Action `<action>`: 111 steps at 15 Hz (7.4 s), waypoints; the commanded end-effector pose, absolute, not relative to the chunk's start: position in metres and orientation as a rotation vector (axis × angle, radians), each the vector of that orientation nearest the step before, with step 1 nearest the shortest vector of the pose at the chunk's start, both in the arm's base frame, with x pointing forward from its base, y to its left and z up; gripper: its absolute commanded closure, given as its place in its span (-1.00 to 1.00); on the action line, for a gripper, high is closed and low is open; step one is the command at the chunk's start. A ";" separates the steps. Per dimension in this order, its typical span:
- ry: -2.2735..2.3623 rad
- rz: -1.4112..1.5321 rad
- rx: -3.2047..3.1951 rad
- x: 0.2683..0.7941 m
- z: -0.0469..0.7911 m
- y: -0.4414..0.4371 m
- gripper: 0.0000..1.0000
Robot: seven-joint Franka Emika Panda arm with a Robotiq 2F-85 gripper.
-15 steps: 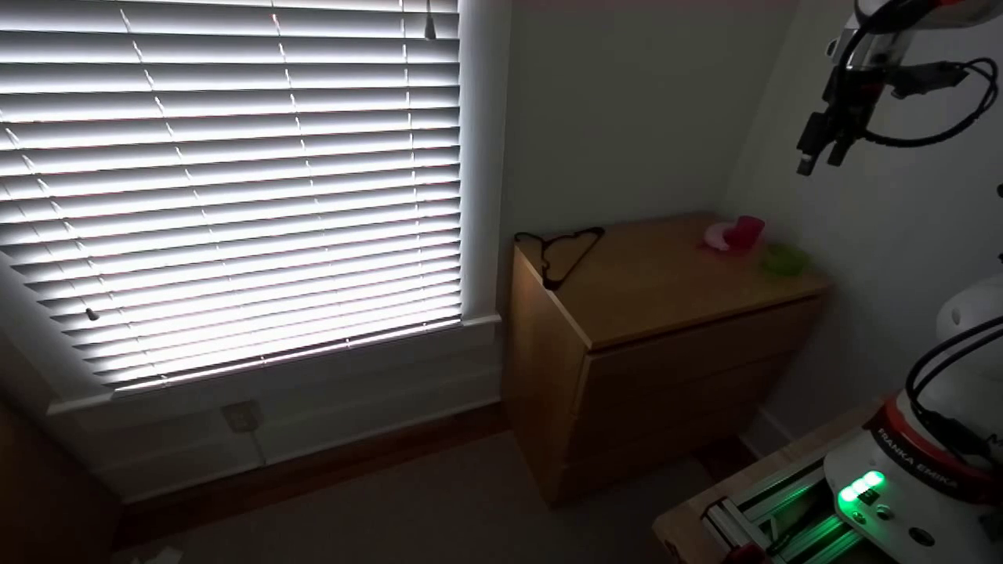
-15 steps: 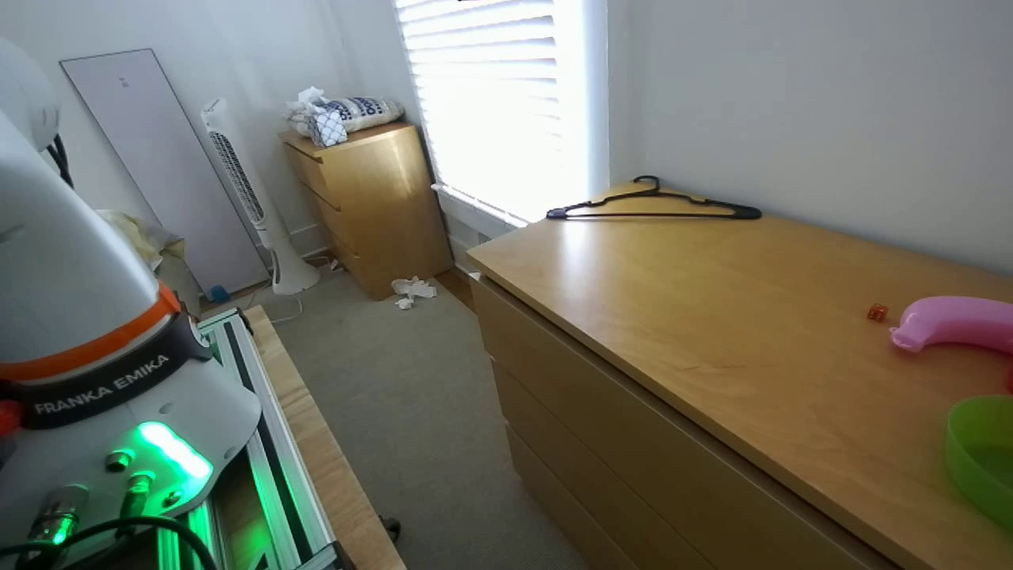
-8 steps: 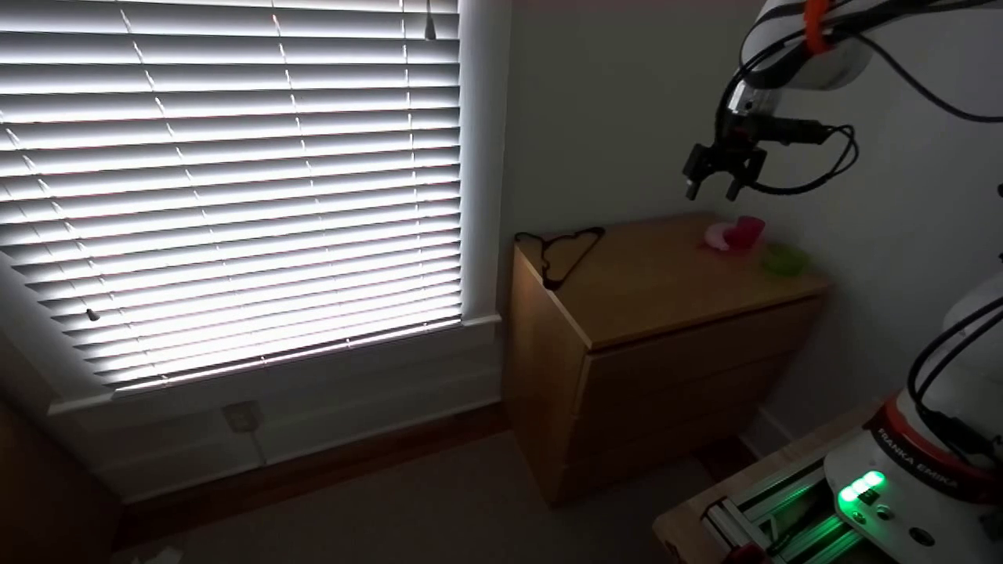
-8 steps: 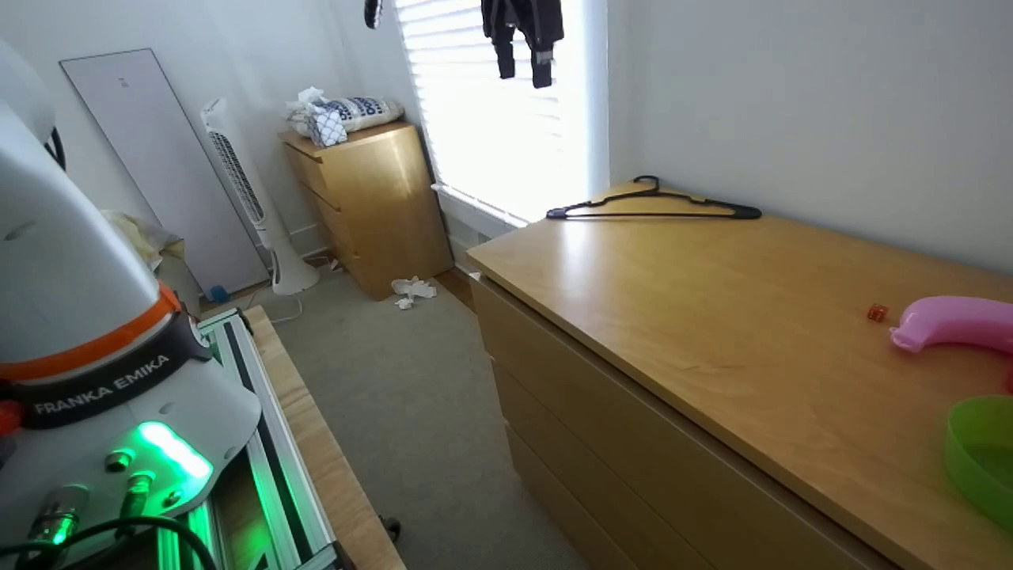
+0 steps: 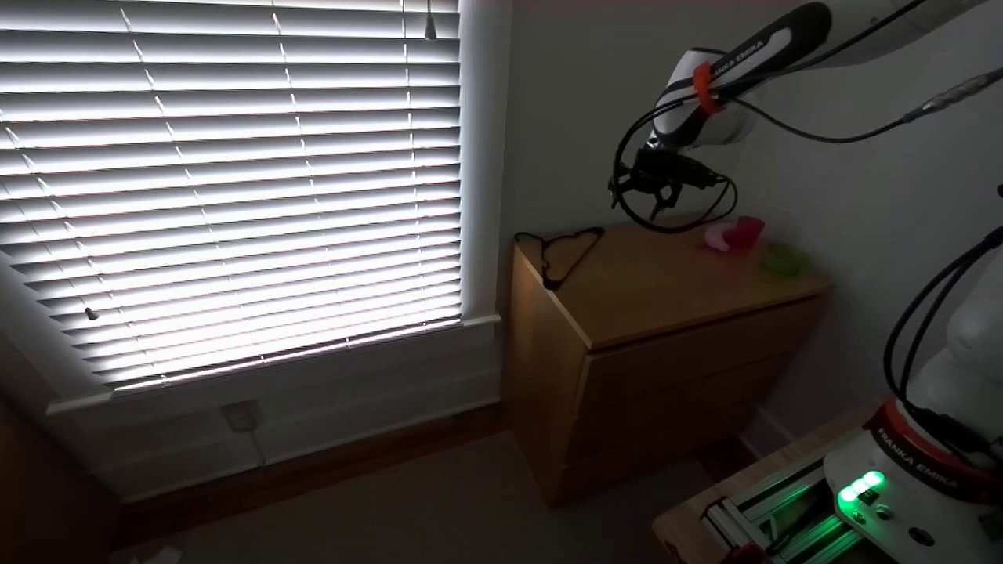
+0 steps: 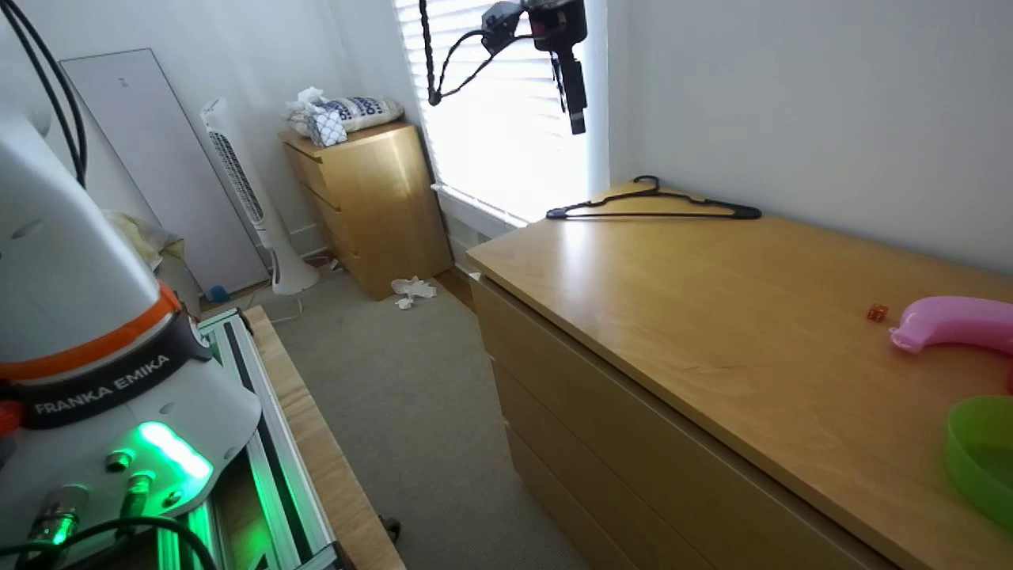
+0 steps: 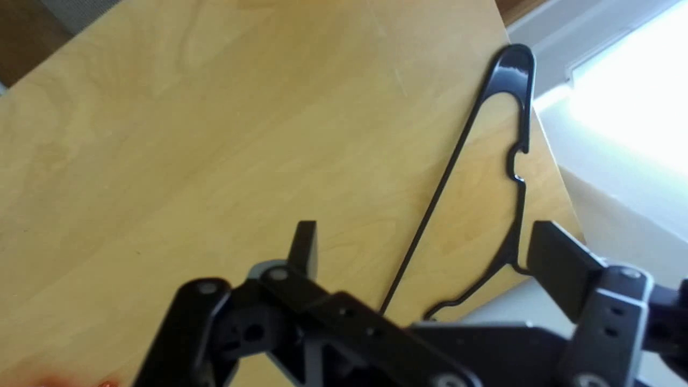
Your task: Move the black clothes hanger to the right
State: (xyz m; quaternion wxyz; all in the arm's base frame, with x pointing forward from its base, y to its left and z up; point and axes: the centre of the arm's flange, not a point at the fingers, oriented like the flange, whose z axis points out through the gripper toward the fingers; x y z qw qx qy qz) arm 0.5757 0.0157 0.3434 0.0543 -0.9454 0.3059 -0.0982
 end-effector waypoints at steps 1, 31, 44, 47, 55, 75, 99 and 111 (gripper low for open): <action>0.939 -0.286 -2.860 0.587 0.335 0.020 -1.00; 0.792 -0.089 -3.044 0.715 0.157 0.155 -0.56; 0.581 -0.043 -3.199 0.719 0.133 0.174 0.26; 0.531 -0.021 -3.227 0.717 0.135 0.182 0.67; 0.484 0.042 -3.216 0.704 0.148 0.204 0.91; 1.381 -0.387 -2.825 0.645 0.271 0.019 0.91; 1.560 -0.081 -2.812 0.641 0.190 -0.112 0.91; 1.557 -0.037 -2.799 0.654 0.185 -0.142 -0.01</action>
